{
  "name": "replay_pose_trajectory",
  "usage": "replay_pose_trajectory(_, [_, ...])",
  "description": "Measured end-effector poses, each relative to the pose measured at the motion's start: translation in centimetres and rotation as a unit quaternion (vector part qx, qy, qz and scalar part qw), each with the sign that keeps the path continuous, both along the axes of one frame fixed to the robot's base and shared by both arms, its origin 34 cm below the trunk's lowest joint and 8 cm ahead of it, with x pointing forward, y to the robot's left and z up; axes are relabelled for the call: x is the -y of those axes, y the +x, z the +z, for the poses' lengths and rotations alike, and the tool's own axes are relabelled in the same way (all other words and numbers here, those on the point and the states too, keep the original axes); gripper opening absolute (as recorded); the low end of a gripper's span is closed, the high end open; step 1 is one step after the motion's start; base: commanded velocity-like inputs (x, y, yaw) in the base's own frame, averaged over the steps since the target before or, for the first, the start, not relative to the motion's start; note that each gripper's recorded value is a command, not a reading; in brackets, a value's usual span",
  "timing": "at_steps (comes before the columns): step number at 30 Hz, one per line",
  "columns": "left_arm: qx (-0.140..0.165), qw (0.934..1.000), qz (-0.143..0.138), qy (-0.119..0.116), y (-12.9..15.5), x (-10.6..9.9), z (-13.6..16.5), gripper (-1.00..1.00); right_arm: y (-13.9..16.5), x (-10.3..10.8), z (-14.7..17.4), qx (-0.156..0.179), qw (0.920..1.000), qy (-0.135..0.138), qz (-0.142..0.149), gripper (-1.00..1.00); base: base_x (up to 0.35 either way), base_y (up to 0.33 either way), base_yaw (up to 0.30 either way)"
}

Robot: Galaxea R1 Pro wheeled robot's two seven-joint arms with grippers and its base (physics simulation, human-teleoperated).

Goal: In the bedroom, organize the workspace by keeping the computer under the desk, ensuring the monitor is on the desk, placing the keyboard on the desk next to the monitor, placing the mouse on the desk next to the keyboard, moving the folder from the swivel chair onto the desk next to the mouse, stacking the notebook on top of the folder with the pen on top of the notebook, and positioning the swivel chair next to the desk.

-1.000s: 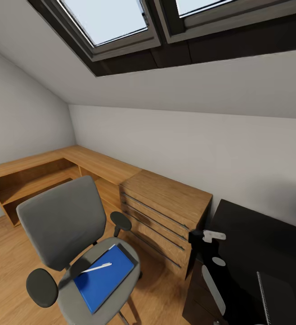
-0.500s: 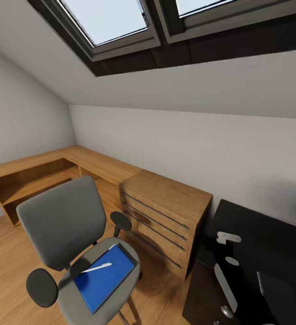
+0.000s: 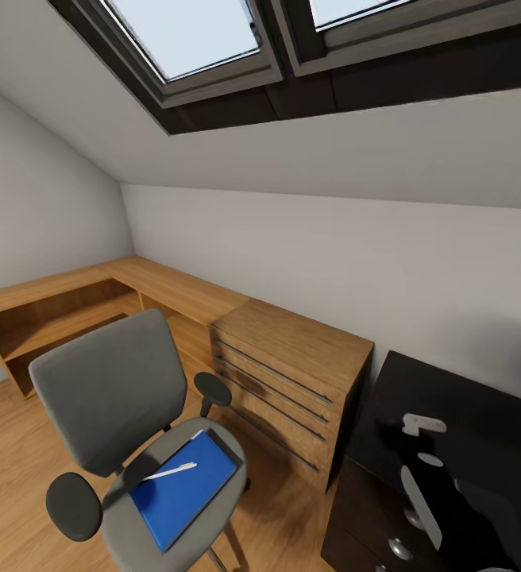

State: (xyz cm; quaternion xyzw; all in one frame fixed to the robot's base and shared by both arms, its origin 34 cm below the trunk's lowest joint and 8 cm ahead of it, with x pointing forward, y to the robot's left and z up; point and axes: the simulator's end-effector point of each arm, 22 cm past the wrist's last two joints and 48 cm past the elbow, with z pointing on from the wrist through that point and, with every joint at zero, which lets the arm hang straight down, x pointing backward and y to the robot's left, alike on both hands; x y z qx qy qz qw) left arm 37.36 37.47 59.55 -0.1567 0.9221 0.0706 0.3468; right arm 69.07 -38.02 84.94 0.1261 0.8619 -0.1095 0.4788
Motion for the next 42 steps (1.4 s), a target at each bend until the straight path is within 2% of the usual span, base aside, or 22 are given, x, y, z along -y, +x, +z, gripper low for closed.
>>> replay_pose_trajectory(4, [0.001,0.9999,-0.013,-0.011,-0.9,-0.6,0.0,1.0,-0.6,1.1,-1.5,-0.02,0.9998,-0.005,-0.004,-1.0,0.0,0.0,0.0])
replay_pose_trajectory(8, [0.015,0.9982,-0.039,-0.043,-0.9,-0.5,0.4,1.0,-0.7,2.1,-2.0,-0.029,0.9995,-0.007,-0.009,-1.0,0.0,0.0,0.0])
replay_pose_trajectory(13, [0.029,0.9971,-0.034,-0.062,-0.8,-0.9,0.8,1.0,-0.6,2.4,-2.0,-0.028,0.9995,-0.002,-0.013,-1.0,0.0,0.0,0.0])
replay_pose_trajectory(19, [0.032,0.9968,-0.03,-0.067,-0.7,-1.0,0.9,1.0,-0.6,2.5,-2.0,-0.026,0.9995,0.0,-0.016,-1.0,0.0,0.0,0.0])
replay_pose_trajectory(22, [0.03,0.9966,-0.023,-0.073,-0.9,-0.1,0.6,1.0,-0.9,1.7,-2.7,-0.036,0.9992,0.012,-0.016,-1.0,0.0,0.0,0.0])
replay_pose_trajectory(42, [0.03,0.9961,-0.024,-0.08,-0.8,0.9,0.4,1.0,-1.0,1.2,-3.1,-0.043,0.9989,0.015,-0.014,-1.0,0.0,0.0,0.0])
